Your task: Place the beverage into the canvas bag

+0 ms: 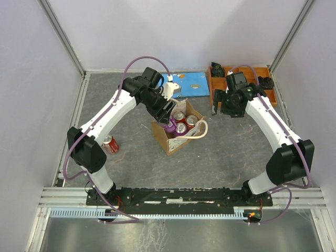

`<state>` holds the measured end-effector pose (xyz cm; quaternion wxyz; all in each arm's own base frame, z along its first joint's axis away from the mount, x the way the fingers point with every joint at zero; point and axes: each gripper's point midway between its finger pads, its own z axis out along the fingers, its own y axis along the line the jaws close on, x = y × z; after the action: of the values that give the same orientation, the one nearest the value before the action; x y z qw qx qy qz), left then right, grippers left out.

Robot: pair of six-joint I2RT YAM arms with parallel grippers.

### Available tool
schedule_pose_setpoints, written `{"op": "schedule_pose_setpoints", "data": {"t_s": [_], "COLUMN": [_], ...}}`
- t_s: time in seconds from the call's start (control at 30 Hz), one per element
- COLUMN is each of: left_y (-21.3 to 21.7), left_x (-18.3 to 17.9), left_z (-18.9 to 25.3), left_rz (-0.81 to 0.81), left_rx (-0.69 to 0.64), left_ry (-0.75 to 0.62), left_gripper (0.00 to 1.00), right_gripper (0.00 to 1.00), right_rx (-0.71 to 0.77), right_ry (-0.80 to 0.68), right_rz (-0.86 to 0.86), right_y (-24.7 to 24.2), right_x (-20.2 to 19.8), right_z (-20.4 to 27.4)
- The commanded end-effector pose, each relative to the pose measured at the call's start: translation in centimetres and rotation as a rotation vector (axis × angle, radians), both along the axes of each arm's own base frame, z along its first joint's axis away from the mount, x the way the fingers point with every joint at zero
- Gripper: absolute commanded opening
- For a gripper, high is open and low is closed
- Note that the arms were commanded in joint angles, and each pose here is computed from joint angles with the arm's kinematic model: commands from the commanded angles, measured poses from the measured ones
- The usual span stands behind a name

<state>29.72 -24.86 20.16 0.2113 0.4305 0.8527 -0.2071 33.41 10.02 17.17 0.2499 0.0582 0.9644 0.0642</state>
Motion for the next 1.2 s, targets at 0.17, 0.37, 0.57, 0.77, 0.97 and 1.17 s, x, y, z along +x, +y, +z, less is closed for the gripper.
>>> {"op": "schedule_pose_setpoints", "data": {"t_s": [0.17,0.37,0.57,0.77,0.97,1.17], "left_y": [1.1,1.7,1.9,0.4,-0.8,-0.2], "left_x": [2.2,3.1,3.7,4.2,4.4,4.5], "left_z": [0.9,0.2,-1.1,-3.0,-5.1,-7.0], "left_rz": [-0.044,-0.035,-0.029,-0.033,-0.060,-0.054], "left_rx": [0.082,0.149,0.199,0.222,0.254,0.309], "left_ry": [-0.201,-0.226,-0.232,-0.210,-0.182,-0.164], "left_gripper": [0.03,0.03,0.03,0.03,0.03,0.03], "right_gripper": [0.97,0.97,0.97,0.97,0.97,0.97], "right_rx": [-0.008,-0.011,-0.009,-0.010,-0.027,-0.039], "right_ry": [-0.056,-0.053,-0.054,-0.051,-0.047,-0.044], "right_rz": [-0.021,-0.021,-0.020,-0.020,-0.024,-0.032], "right_y": [-0.7,-0.7,-0.6,-0.6,-1.1,-1.7], "right_x": [0.0,-0.1,0.0,0.2,-0.2,-0.6], "right_z": [1.2,1.0,1.0,1.0,1.0,0.9]}}
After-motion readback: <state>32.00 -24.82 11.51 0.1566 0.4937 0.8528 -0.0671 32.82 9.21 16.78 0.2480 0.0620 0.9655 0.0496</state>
